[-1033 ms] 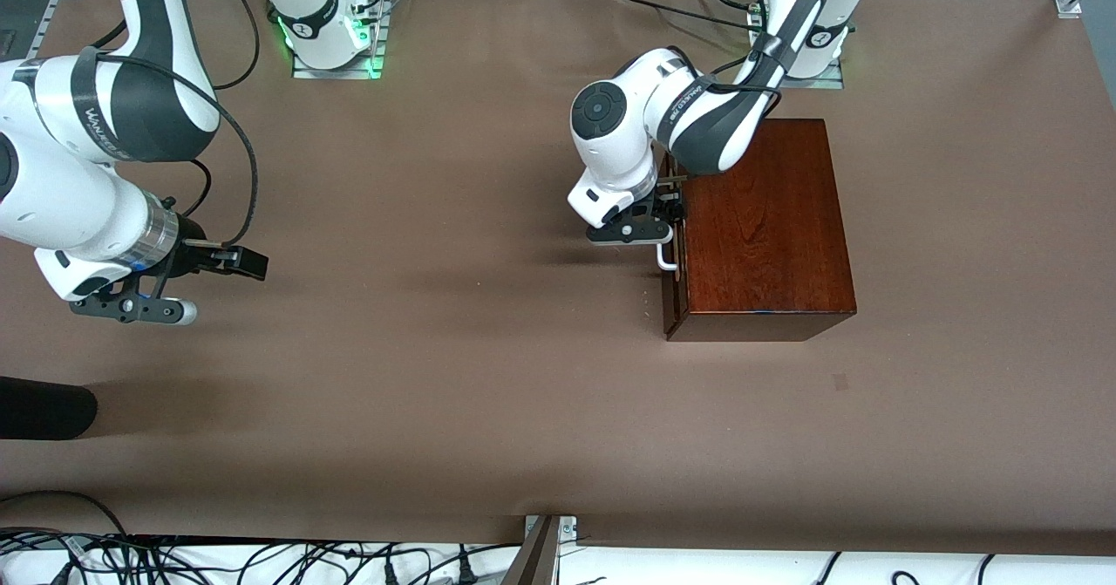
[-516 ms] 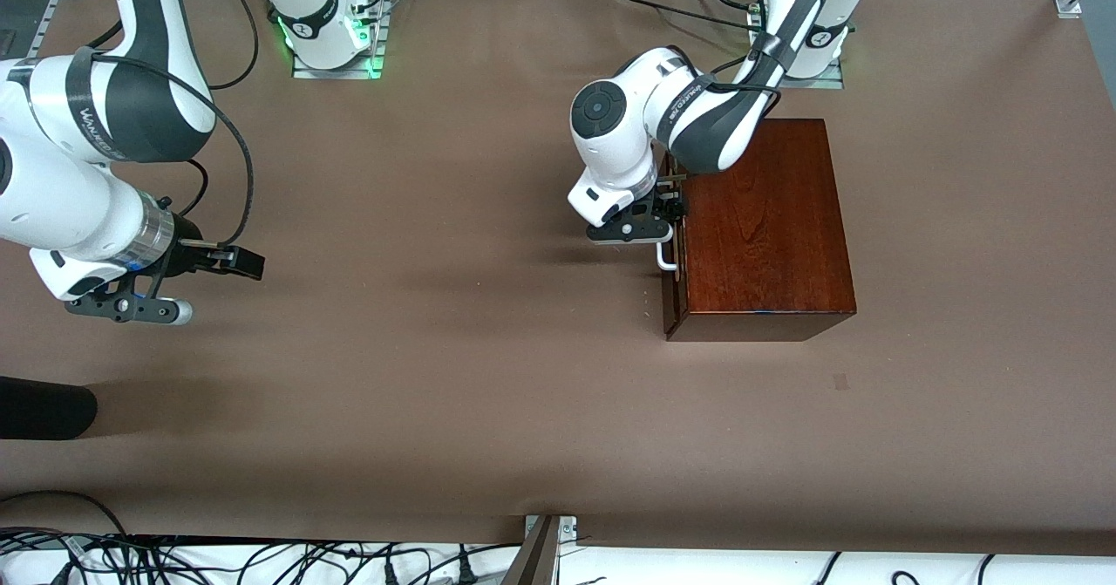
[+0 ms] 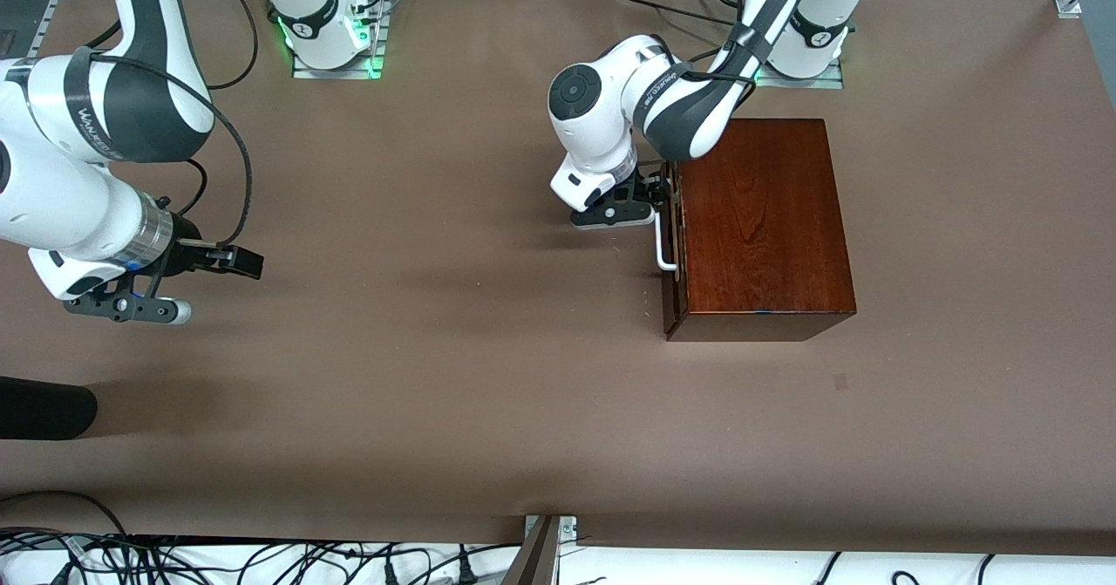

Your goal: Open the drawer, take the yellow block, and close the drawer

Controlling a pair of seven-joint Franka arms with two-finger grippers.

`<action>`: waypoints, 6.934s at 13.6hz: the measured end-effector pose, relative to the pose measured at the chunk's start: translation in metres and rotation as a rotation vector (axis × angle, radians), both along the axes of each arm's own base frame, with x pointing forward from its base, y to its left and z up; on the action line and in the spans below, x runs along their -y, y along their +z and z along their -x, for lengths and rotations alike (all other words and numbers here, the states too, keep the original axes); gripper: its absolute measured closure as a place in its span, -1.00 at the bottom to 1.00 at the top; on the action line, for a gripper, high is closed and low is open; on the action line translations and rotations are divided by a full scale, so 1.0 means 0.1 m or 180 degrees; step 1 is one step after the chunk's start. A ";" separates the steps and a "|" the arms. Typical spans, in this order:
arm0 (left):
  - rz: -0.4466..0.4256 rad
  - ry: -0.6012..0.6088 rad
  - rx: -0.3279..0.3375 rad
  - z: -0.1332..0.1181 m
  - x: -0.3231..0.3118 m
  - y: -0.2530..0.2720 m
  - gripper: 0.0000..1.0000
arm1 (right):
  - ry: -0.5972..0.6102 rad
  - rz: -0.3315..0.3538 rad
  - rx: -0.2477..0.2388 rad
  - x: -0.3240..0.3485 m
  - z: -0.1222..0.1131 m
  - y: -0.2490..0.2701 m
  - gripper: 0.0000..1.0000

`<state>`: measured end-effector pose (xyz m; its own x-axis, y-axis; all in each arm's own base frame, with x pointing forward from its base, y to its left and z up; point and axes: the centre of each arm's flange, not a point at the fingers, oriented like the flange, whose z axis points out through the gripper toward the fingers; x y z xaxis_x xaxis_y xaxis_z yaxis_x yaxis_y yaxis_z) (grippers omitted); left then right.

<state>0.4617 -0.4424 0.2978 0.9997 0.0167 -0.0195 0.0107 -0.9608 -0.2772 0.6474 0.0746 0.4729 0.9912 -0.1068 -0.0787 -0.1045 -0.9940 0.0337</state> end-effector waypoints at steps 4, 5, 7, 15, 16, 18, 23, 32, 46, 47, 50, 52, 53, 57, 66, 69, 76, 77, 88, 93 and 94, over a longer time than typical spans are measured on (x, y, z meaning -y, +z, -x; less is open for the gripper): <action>-0.0021 0.0029 -0.0008 -0.06 -0.07 -0.01 -1.00 | -0.0007 0.0002 0.0000 0.01 0.00 0.00 -1.00; -0.0032 0.0039 -0.0015 -0.07 -0.10 -0.02 -1.00 | -0.0008 0.0002 -0.0002 0.02 0.00 0.00 -1.00; -0.0049 0.0055 -0.0026 -0.08 -0.13 -0.05 -1.00 | -0.0009 0.0003 -0.0006 0.02 0.00 0.00 -1.00; -0.0067 0.0022 -0.0065 -0.04 -0.09 -0.23 -1.00 | -0.0003 0.0003 -0.0017 0.02 0.00 0.00 -1.00; -0.0066 0.0024 -0.0065 -0.05 -0.09 -0.24 -1.00 | -0.0004 0.0003 -0.0017 0.03 0.00 0.00 -1.00; -0.0051 0.0032 -0.0048 -0.06 -0.08 -0.22 -1.00 | -0.0013 0.0005 -0.0017 0.05 0.00 0.00 -1.00; 0.0009 0.0151 0.0048 -0.08 0.12 -0.20 -1.00 | -0.0014 0.0004 -0.0017 0.09 0.00 0.00 -1.00; 0.0130 0.0284 0.0114 -0.10 0.63 -0.18 -1.00 | -0.0010 0.0003 -0.0018 0.12 -0.01 0.00 -1.00; 0.0259 0.0223 0.0230 0.12 1.26 -0.09 -1.00 | -0.0002 0.0000 -0.0019 0.19 -0.01 0.00 -1.00; 0.0264 0.0219 0.0233 0.12 1.28 -0.09 -1.00 | -0.0002 0.0000 -0.0019 0.19 -0.01 0.00 -1.00; 0.0274 0.0218 0.0239 0.12 1.32 -0.09 -1.00 | -0.0002 0.0000 -0.0019 0.19 -0.01 0.00 -1.00; 0.0271 0.0219 0.0238 0.12 1.32 -0.09 -1.00 | -0.0002 0.0000 -0.0019 0.19 -0.01 0.00 -1.00; 0.0272 0.0220 0.0238 0.12 1.32 -0.09 -1.00 | -0.0002 0.0000 -0.0019 0.19 -0.01 0.00 -1.00; 0.0441 0.0299 0.0233 0.14 1.45 0.11 -1.00 | -0.0002 -0.0001 -0.0013 0.19 -0.01 0.01 -1.00; 0.0338 0.0431 0.0222 -0.22 1.15 0.82 -1.00 | -0.0132 0.0019 0.0000 0.43 0.07 0.26 -1.00; 0.0598 0.0529 0.0235 -0.73 0.58 1.47 -1.00 | -0.0005 -0.0026 0.0005 0.19 0.09 0.28 -1.00; 0.0791 0.0746 0.0136 -1.54 -1.12 2.35 -1.00 | 0.0859 -0.0274 -0.0007 -1.42 0.47 0.38 -1.00; 0.0785 0.0806 0.0137 -1.58 -1.37 2.48 -1.00 | 0.0985 -0.0310 -0.0015 -1.64 0.56 0.39 -1.00; 0.1152 0.0719 -0.0048 -1.77 -4.01 3.02 -1.00 | 0.2116 -0.1039 0.0144 -3.93 1.79 0.39 -1.00; 0.1113 0.0696 -0.0144 -1.54 -4.00 3.09 -1.00 | 0.2546 -0.1140 0.0178 -4.64 2.12 0.01 -1.00; 0.1107 0.0693 -0.0166 -1.49 -4.00 3.08 -1.00 | 0.2658 -0.1104 0.0211 -4.76 2.10 -0.06 -1.00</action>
<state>0.6106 -0.0423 0.6060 0.9710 0.2112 -0.1119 0.2186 -0.9741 0.0581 0.4369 0.5504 0.4667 0.7391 0.6679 0.0874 0.6639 -0.7003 -0.2622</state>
